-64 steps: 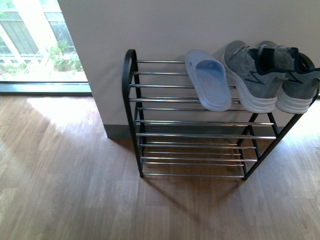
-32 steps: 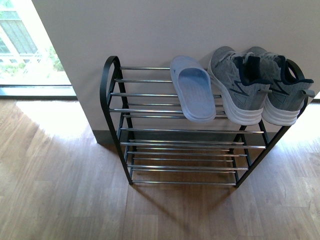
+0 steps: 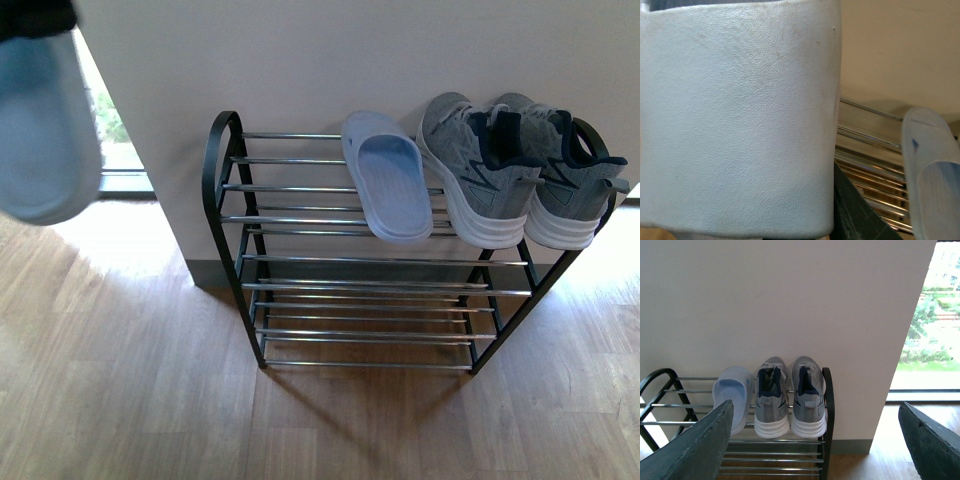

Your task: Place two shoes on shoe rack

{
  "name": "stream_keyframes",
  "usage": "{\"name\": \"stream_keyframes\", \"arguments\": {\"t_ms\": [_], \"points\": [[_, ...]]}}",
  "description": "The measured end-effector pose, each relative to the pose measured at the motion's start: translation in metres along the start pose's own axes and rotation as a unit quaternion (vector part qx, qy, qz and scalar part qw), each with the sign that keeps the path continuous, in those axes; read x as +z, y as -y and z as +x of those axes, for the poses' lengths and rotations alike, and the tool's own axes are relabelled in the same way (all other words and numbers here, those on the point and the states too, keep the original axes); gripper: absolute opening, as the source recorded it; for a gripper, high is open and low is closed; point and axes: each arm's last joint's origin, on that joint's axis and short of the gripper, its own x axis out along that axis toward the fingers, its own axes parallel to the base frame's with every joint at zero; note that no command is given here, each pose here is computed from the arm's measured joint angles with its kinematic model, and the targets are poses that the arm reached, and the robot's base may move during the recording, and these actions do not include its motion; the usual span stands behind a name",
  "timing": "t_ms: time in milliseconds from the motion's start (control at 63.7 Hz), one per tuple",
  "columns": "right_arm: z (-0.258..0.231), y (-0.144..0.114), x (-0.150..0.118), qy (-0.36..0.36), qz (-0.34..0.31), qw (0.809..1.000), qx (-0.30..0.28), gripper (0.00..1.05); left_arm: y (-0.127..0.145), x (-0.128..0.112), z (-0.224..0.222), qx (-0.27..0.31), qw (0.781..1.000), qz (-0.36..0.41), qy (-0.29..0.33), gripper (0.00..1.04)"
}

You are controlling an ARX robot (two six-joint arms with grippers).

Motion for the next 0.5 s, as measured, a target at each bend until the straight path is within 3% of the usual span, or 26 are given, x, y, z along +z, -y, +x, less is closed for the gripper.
{"name": "stream_keyframes", "arguments": {"t_ms": [314, 502], "points": [[0.0, 0.0, 0.0, 0.0, 0.0, 1.0, 0.0, 0.96, 0.083, -0.022, 0.089, -0.059, 0.995, 0.002, -0.079, 0.02], [0.0, 0.0, 0.0, 0.0, 0.0, 1.0, 0.0, 0.96, 0.103, -0.032, 0.122, -0.056, 0.993, 0.002, -0.106, 0.02]]}}
